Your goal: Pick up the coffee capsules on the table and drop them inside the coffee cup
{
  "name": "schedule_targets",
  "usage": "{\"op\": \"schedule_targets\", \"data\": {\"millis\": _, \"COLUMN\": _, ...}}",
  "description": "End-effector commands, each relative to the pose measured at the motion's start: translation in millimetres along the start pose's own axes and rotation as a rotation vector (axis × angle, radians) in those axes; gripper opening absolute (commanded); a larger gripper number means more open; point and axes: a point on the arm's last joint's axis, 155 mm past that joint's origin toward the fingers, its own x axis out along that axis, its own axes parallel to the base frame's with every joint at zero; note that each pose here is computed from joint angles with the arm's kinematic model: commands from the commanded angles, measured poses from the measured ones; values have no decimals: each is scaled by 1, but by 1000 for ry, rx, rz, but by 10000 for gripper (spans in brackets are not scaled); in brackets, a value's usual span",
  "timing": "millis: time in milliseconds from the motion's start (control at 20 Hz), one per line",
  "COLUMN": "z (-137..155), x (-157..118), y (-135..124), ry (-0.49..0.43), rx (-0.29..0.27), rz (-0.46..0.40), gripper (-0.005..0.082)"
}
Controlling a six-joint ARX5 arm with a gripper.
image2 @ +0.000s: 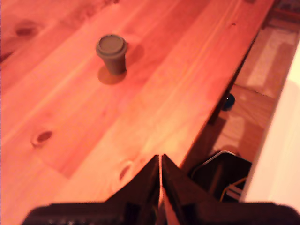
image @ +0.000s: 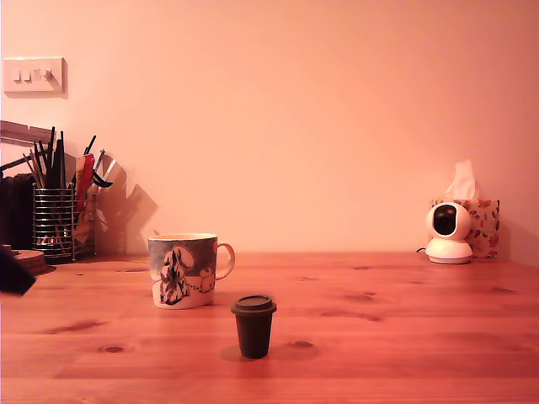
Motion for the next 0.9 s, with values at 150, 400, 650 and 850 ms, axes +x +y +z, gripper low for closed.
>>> {"op": "schedule_targets", "data": {"millis": 150, "z": 16, "x": -8, "y": 13, "ry": -75, "rx": -34, "rz": 56, "gripper": -18}}
{"op": "schedule_targets", "data": {"millis": 400, "z": 35, "x": -21, "y": 29, "ry": -171, "rx": -53, "rz": 128, "gripper": 377}}
{"op": "schedule_targets", "data": {"millis": 650, "z": 32, "x": -19, "y": 36, "ry": -185, "rx": -115, "rz": 163, "gripper": 537}}
{"op": "schedule_targets", "data": {"millis": 850, "z": 37, "x": -16, "y": 38, "ry": -244, "rx": -122, "rz": 166, "gripper": 537}}
